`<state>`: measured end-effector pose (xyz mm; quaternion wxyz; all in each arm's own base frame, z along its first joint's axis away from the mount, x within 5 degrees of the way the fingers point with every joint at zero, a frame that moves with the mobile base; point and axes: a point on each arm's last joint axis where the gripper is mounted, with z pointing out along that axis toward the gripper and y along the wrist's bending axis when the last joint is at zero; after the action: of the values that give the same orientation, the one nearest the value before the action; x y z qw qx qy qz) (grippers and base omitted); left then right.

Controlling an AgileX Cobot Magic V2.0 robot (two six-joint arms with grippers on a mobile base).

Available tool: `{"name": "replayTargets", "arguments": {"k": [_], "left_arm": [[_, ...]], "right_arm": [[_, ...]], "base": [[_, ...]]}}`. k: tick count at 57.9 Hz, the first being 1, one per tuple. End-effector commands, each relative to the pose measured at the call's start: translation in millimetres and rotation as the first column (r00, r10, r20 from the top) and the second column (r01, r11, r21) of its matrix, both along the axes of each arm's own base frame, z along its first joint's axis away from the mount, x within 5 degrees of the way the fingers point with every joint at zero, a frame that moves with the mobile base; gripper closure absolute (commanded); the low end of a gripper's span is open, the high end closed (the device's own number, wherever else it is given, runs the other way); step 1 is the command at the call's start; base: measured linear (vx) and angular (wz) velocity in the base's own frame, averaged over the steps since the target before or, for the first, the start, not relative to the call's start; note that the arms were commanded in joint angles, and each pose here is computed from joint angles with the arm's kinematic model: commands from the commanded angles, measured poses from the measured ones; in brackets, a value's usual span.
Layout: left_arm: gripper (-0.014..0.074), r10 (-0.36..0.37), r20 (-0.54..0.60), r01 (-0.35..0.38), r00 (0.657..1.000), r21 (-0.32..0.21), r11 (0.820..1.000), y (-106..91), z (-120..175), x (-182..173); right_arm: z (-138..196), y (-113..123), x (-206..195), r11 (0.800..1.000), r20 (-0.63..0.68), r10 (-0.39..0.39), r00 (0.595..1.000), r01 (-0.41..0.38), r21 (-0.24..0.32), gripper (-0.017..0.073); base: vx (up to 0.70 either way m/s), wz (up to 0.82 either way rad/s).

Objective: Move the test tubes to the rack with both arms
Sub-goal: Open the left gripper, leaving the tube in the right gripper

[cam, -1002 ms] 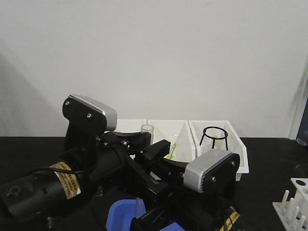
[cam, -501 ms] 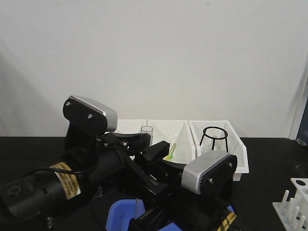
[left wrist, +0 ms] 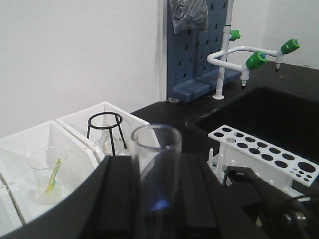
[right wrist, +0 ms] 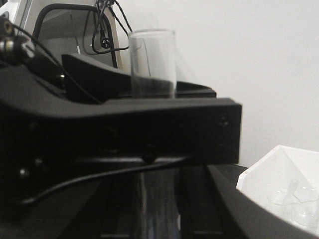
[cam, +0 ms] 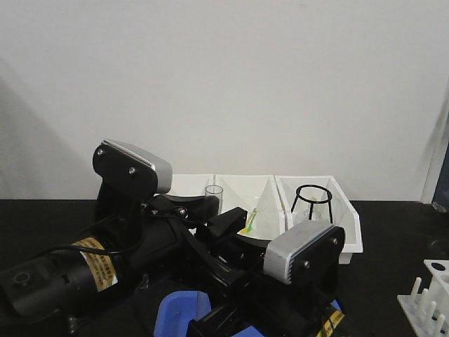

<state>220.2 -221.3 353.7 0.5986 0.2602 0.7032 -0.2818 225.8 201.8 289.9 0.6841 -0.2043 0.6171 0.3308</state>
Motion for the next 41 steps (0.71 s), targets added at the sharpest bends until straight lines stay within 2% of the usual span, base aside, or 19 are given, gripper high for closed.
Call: {"name": "replayTargets", "arguments": {"k": [1,9,19,26,41], "left_arm": [[0.0451,-0.005,0.093,0.012,0.996,-0.076,0.997,3.0,27,-5],[0.0319,-0.005,0.087,0.011,0.996,-0.073,0.997,3.0,26,-5],[0.0208,-0.004,0.092,0.012,0.996,-0.078,0.997,3.2,27,-5],[0.0188,-0.003,0.117,0.015,0.993,-0.102,0.995,5.6,33,-8],[0.0189,0.008,0.208,0.033,0.978,-0.192,0.981,20.1,60,-23]], "right_arm": [[27,-3,-2,0.995,0.11,-0.009,0.994,-0.003,0.104,0.057],[27,-3,-2,0.995,0.109,-0.009,0.994,-0.002,0.099,0.057],[27,-3,-2,0.995,0.107,-0.009,0.994,-0.001,0.097,0.057],[27,-3,-2,0.995,0.107,-0.009,0.994,-0.001,0.097,0.0568],[26,-3,-1,0.996,0.099,-0.011,0.995,0.002,0.089,0.0568]], "base": [[0.0,0.0],[0.0,0.0],[0.0,0.0],[0.0,0.0],[0.0,0.0]]}}
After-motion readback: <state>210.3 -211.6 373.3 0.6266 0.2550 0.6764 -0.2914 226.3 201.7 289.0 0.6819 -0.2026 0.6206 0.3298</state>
